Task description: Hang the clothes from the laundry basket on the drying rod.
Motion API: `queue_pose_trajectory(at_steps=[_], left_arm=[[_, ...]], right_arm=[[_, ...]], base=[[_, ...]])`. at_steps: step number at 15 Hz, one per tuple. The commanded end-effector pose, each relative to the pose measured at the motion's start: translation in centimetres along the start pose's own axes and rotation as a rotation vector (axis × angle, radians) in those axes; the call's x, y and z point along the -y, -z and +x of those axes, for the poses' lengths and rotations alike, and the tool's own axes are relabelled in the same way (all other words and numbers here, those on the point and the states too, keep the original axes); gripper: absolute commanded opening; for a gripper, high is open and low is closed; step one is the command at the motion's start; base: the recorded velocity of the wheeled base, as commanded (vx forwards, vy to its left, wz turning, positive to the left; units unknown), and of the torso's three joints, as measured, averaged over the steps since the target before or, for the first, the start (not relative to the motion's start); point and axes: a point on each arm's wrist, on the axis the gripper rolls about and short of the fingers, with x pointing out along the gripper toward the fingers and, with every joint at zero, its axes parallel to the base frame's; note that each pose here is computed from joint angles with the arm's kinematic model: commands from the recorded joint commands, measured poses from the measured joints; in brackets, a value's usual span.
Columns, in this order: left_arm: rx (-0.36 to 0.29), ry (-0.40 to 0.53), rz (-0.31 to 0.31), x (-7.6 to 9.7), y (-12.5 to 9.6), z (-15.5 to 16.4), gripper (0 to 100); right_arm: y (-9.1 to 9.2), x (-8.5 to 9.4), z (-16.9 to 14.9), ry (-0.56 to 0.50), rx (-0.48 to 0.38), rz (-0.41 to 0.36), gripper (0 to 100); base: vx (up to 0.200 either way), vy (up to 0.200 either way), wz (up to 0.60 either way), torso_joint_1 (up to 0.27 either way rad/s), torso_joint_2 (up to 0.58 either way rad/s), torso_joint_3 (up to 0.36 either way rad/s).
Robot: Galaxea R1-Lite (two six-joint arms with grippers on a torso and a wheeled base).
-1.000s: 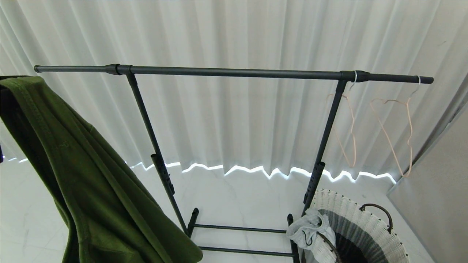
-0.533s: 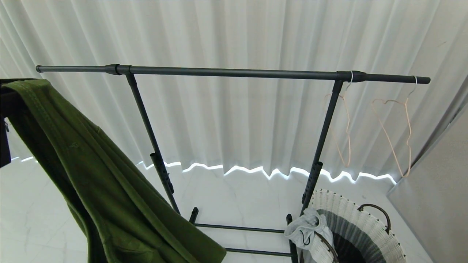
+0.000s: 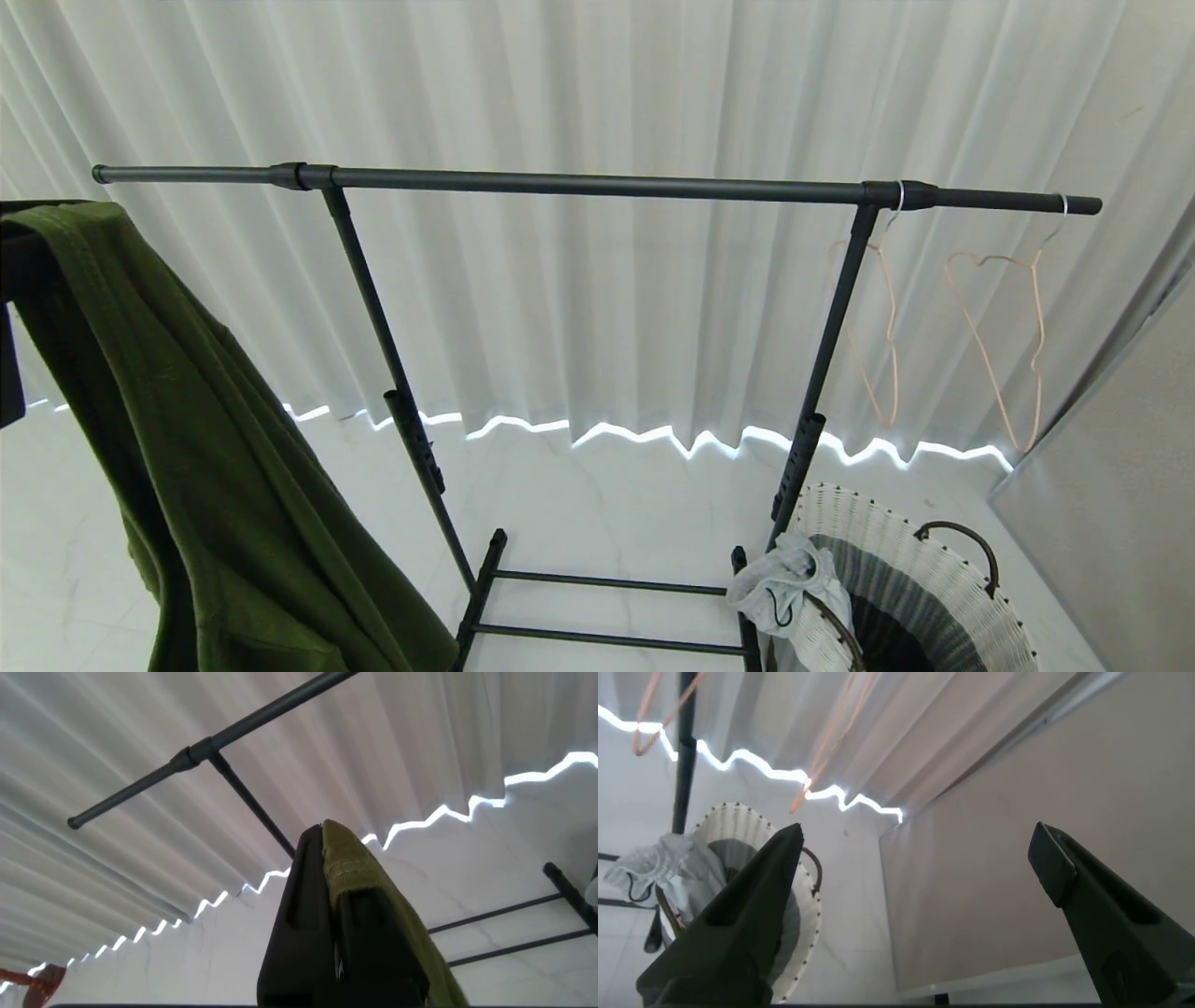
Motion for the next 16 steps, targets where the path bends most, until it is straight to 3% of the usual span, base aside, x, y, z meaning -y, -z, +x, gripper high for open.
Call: queue_pose_trajectory(at_steps=[1, 8, 12, 16], left_arm=[[-0.002, 0.004, 0.001, 0.1, 0.0, 0.1, 0], [0.008, 0.047, 0.007, 0.5, -0.2, 0.6, 0], [0.018, 0.057, 0.003, 0.8, -0.4, 1.0, 0], [0.031, 0.052, -0.003, 0.9, -0.6, 1.4, 0]], right_arm=[[0.1, 0.1, 0.2, 0.019, -0.017, 0.000, 100], [1.0, 0.2, 0.7, 0.089, -0.093, 0.002, 100], [1.2, 0.4, 1.5, 0.132, -0.142, 0.011, 100], [0.9, 0.4, 2.2, 0.113, -0.127, 0.026, 100]], base=[[0.000, 0.000, 0.00, 0.000, 0.00, 0.000], [0.000, 0.000, 0.00, -0.203, 0.45, 0.245], [0.200, 0.000, 0.00, -0.216, 0.49, 0.271], [0.200, 0.000, 0.00, -0.040, 0.12, 0.066]])
